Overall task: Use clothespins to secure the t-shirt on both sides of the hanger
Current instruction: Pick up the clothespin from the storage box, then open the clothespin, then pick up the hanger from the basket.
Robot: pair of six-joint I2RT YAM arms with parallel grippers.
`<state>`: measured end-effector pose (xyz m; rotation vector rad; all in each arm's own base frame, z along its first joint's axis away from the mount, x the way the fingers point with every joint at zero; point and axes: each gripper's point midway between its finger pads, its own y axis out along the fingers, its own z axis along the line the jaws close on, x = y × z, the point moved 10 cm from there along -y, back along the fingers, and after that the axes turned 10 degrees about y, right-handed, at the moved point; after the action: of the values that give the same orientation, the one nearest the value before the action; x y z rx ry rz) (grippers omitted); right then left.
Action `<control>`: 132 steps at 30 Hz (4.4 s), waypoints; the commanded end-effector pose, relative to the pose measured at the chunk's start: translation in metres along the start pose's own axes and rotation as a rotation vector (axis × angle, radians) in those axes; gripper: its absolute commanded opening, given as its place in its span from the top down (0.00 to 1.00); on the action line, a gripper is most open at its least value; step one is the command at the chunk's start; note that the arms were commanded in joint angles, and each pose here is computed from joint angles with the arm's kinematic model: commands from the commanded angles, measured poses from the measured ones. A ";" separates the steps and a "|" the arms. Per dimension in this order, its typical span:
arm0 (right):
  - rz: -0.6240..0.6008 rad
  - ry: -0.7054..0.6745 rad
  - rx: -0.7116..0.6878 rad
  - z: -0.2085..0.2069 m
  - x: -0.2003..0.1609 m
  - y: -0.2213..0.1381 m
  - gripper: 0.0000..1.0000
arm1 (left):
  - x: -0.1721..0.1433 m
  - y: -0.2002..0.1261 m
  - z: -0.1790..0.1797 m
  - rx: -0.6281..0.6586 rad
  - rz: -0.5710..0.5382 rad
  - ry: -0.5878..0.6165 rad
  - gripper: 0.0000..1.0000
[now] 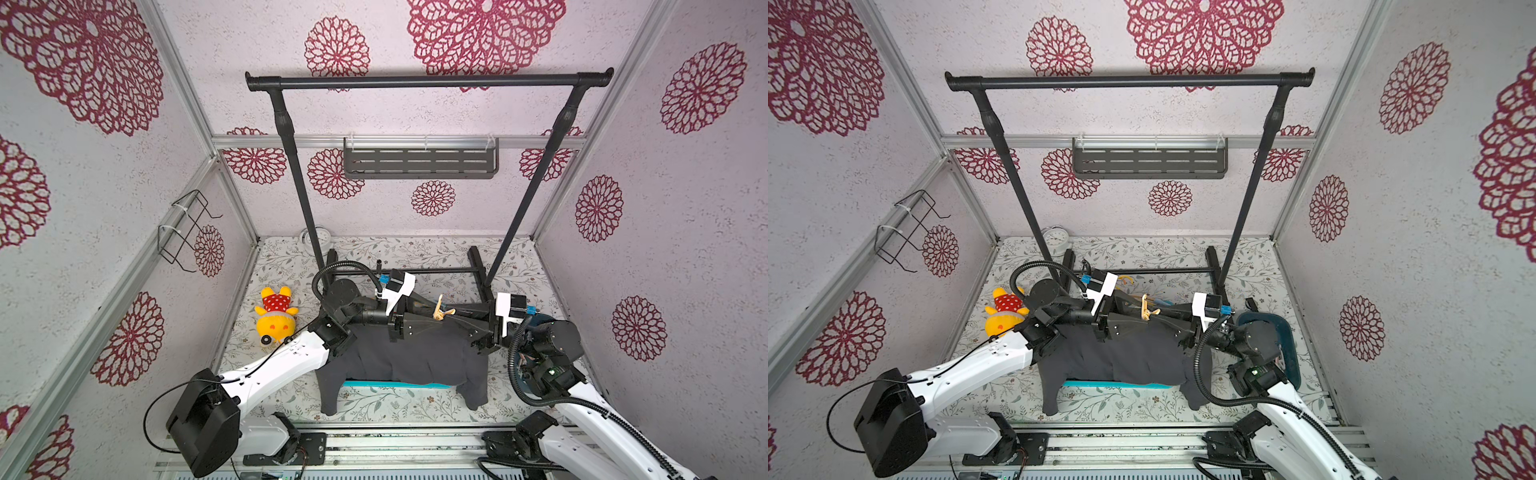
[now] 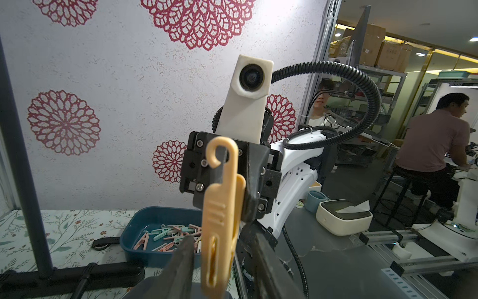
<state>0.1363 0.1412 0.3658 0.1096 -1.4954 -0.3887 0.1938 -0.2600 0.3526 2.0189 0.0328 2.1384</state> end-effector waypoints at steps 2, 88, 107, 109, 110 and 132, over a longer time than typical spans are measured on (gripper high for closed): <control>-0.059 -0.051 0.046 0.011 0.019 0.001 0.80 | 0.000 0.005 -0.001 -0.036 -0.007 -0.010 0.59; -0.109 0.848 -0.841 -0.086 -0.038 0.044 0.53 | -0.058 0.005 0.051 0.656 0.605 0.091 1.00; -0.112 0.868 -0.866 -0.090 -0.045 0.048 0.69 | -0.065 0.006 0.053 0.647 0.626 0.094 1.00; -0.108 0.869 -0.869 -0.091 -0.046 0.049 0.72 | -0.066 0.007 0.053 0.647 0.629 0.096 1.00; -0.107 0.868 -0.872 -0.091 -0.047 0.049 0.73 | -0.065 0.007 0.053 0.645 0.627 0.098 1.00; -0.056 0.644 -1.158 -0.110 -0.069 0.017 1.00 | -0.031 -0.034 0.021 0.822 0.661 0.043 0.36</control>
<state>0.2450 0.1701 0.2959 -0.5422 -0.4313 -1.0314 0.2237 -0.2432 0.3221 2.6091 0.3353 2.8957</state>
